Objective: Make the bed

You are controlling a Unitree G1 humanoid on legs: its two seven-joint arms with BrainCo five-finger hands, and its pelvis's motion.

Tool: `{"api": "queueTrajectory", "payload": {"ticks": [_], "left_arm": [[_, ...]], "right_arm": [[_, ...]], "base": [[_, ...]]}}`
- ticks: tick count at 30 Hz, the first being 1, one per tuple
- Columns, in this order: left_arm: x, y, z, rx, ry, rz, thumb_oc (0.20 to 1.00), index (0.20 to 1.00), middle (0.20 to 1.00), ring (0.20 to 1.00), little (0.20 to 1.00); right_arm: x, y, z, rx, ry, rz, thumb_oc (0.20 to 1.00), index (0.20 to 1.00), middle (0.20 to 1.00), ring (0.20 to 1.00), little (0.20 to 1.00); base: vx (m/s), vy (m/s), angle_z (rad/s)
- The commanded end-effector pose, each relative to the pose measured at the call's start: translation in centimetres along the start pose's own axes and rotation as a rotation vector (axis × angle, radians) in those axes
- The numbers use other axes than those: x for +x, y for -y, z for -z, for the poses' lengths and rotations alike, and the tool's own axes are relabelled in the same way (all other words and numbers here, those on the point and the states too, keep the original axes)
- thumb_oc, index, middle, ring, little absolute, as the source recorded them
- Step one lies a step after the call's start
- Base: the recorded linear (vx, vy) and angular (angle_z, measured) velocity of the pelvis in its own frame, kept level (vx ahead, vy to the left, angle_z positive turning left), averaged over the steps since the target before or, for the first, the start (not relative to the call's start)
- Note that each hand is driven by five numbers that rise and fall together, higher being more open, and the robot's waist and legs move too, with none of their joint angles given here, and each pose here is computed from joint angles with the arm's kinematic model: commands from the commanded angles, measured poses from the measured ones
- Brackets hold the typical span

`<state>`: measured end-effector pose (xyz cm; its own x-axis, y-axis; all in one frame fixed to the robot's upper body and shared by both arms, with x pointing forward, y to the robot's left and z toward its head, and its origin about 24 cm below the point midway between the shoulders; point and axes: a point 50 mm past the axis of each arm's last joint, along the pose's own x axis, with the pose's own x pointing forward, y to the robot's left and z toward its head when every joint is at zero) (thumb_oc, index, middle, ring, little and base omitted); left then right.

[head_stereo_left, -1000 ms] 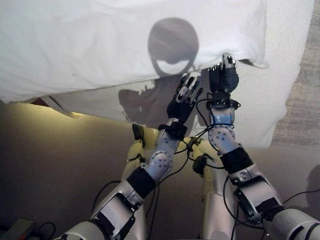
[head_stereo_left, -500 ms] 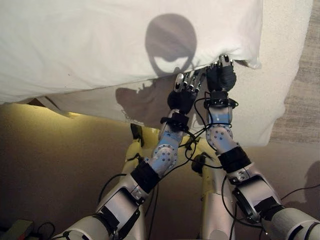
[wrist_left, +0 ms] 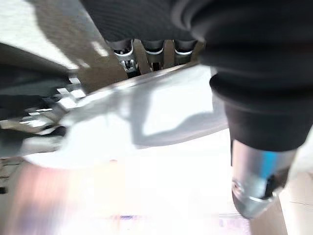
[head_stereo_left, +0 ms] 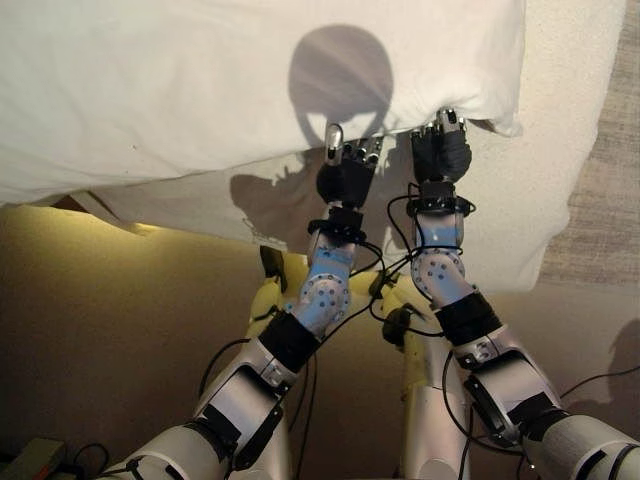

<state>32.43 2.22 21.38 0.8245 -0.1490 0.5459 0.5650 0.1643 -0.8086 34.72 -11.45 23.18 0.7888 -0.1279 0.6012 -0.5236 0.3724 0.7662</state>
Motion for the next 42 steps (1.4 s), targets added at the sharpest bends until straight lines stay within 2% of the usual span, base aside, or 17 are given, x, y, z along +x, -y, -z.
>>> {"api": "queueTrajectory", "payload": {"ticks": [1, 14, 26, 38, 40, 41, 42], "left_arm": [[0.8, 4.0, -1.6, 0.005, 0.109, 0.181, 1.0, 1.0, 1.0, 1.0, 1.0], [0.9, 1.9, -7.0, 0.099, 0.324, 0.086, 1.0, 1.0, 1.0, 1.0, 1.0], [-1.1, -1.6, -14.8, 0.29, 0.56, -0.081, 1.0, 1.0, 1.0, 1.0, 1.0], [-1.7, -1.7, -19.9, 0.493, 0.655, -0.111, 1.0, 1.0, 1.0, 1.0, 1.0], [-1.8, -1.6, -20.2, 0.513, 0.663, -0.118, 0.542, 0.542, 0.542, 0.542, 0.542], [-1.8, -1.4, -20.8, 0.537, 0.68, -0.116, 0.2, 0.2, 0.2, 0.2, 0.2], [-1.8, -1.2, -21.1, 0.551, 0.688, -0.115, 0.2, 0.2, 0.2, 0.2, 0.2]], "right_arm": [[0.6, -1.5, -2.5, 0.015, 0.137, -0.1, 0.2, 0.2, 0.2, 0.2, 0.2], [0.4, -1.0, -3.2, -0.009, 0.15, -0.091, 0.2, 0.2, 0.2, 0.2, 0.2], [0.2, -0.2, -4.4, -0.046, 0.173, -0.077, 0.2, 0.2, 0.2, 0.2, 0.2], [0.2, 0.3, -5.3, -0.105, 0.163, -0.089, 0.2, 0.2, 0.2, 0.2, 0.2], [0.1, 0.3, -5.4, -0.114, 0.159, -0.091, 0.2, 0.2, 0.2, 0.2, 0.2], [0.1, 0.5, -5.4, -0.131, 0.149, -0.088, 0.2, 0.2, 0.2, 0.2, 0.2], [0.1, 0.5, -5.4, -0.136, 0.147, -0.088, 0.2, 0.2, 0.2, 0.2, 0.2]], "base": [[0.0, 0.0, 0.0], [0.0, 0.0, 0.0], [0.0, 0.0, 0.0], [0.0, 0.017, 0.0], [0.0, 0.0, 0.0], [-0.01, 0.03, 0.0], [0.0, 0.0, 0.0]]}}
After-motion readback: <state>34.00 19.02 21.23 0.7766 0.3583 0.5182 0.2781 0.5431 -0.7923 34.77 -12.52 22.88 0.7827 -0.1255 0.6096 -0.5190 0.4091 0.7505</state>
